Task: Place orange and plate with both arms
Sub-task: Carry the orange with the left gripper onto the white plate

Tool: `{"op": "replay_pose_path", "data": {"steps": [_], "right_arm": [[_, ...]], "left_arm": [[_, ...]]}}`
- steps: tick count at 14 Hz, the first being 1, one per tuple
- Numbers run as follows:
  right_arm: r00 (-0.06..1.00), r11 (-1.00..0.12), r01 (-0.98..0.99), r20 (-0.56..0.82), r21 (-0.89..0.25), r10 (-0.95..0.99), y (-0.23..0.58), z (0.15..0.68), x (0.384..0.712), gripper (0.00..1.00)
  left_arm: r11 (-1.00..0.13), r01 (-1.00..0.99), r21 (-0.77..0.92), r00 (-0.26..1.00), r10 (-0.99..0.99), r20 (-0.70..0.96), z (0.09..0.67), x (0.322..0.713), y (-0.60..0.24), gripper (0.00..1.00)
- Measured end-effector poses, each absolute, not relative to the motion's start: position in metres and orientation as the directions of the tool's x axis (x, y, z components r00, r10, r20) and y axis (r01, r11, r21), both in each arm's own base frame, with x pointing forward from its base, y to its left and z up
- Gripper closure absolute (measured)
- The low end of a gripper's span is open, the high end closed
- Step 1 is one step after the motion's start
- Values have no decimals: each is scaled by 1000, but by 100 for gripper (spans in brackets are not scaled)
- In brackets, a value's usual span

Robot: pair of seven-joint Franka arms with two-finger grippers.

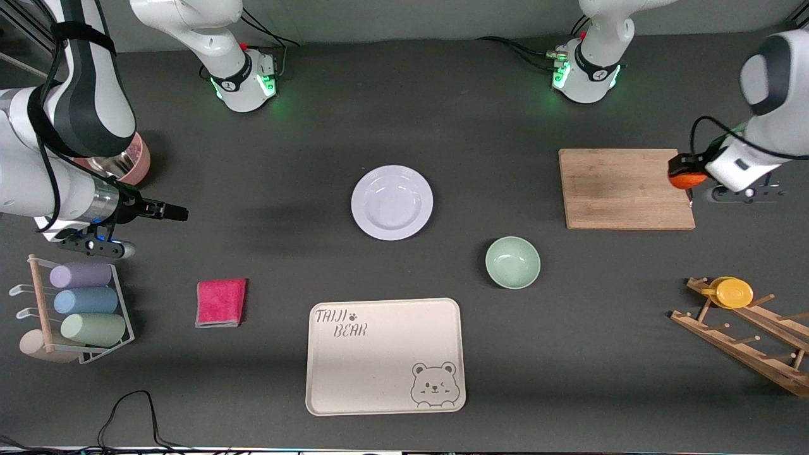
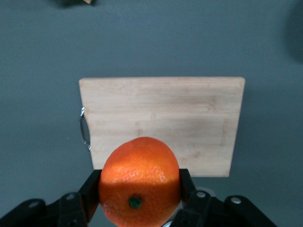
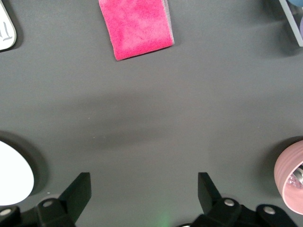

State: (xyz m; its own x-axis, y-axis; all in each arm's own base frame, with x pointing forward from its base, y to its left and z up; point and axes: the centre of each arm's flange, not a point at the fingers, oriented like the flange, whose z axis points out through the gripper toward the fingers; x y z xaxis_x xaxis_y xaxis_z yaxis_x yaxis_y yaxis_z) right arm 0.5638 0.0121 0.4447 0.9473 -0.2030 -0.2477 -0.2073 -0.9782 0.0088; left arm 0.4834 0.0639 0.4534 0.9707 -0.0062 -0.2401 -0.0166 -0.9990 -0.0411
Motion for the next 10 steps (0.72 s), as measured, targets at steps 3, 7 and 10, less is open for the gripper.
{"op": "replay_pose_path", "data": {"steps": [3, 7, 10], "right_arm": [[942, -971, -230, -263, -57, -208, 17, 445, 564, 0], [934, -954, -263, -286, -147, -213, 27, 445, 564, 0], [920, -923, -305, -322, -235, -222, 37, 436, 566, 0]], "left_arm": [[-999, -14, -33, 962, -5, -272, 535, 510, 62, 30], [-1000, -10, -2, 951, -9, -309, 595, 542, 44, 30], [-1000, 25, -15, 946, 28, -323, 595, 553, -30, 30]]}}
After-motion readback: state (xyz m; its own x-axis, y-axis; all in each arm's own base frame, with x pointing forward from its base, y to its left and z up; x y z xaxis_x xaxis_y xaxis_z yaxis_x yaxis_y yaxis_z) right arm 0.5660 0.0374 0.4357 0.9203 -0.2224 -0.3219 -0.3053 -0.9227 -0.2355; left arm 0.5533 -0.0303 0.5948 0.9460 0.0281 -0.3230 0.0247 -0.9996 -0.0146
